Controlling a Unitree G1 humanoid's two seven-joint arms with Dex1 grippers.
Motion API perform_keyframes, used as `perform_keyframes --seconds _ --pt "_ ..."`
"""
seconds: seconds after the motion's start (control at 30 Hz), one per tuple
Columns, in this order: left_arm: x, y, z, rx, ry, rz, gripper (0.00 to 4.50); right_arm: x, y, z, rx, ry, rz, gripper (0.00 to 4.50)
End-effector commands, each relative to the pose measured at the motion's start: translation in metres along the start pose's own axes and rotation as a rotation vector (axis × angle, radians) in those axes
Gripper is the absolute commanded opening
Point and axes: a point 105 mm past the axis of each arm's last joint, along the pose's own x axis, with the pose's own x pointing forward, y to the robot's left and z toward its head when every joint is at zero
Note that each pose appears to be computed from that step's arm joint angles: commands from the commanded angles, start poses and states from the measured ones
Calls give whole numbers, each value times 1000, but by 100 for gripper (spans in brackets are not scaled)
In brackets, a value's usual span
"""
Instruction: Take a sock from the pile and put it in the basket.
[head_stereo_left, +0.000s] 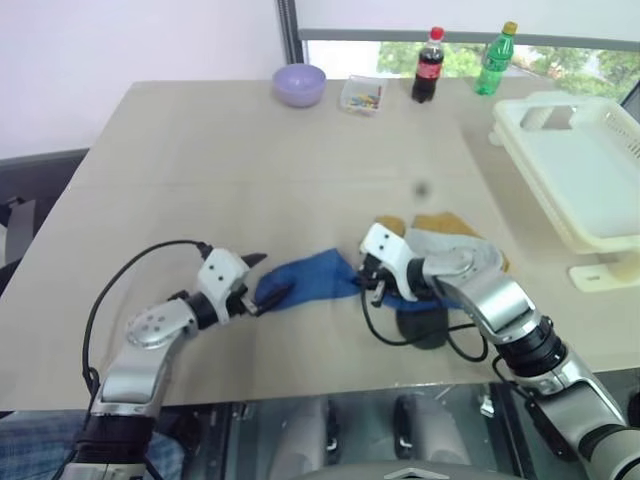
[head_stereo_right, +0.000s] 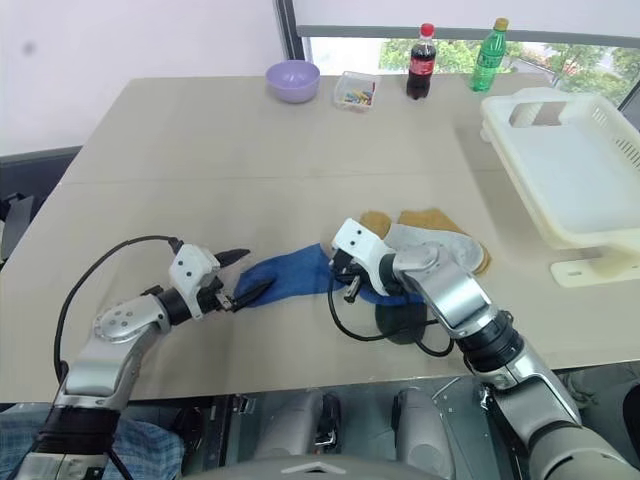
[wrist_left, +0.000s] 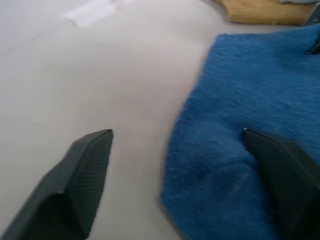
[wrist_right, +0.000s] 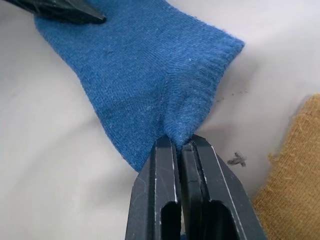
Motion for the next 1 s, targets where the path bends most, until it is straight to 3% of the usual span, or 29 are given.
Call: perform_keyframes --seconds 0.03,0.2,0.57,0.8,0.87,0.97,1.0 --pt "-7 -12 -15 -14 84 -55 235 1 8 2 -30 -2 26 0" --pt "-16 -20 -23 -24 123 -74 3 0 14 6 -37 -14 43 0" --pt "-61 -31 -32 -52 204 -43 3 -21 59 9 207 -47 280 0" --pt "-74 -32 -30 -71 211 -45 3 -17 66 12 273 -62 305 0" --pt "-72 -33 -27 -125 182 -41 0 -16 67 12 265 -61 305 69" --pt "-66 -41 -19 -137 130 -77 101 -16 64 10 253 -51 283 196" --pt "-65 -41 -18 -108 122 -71 158 -18 63 9 247 -47 282 253"
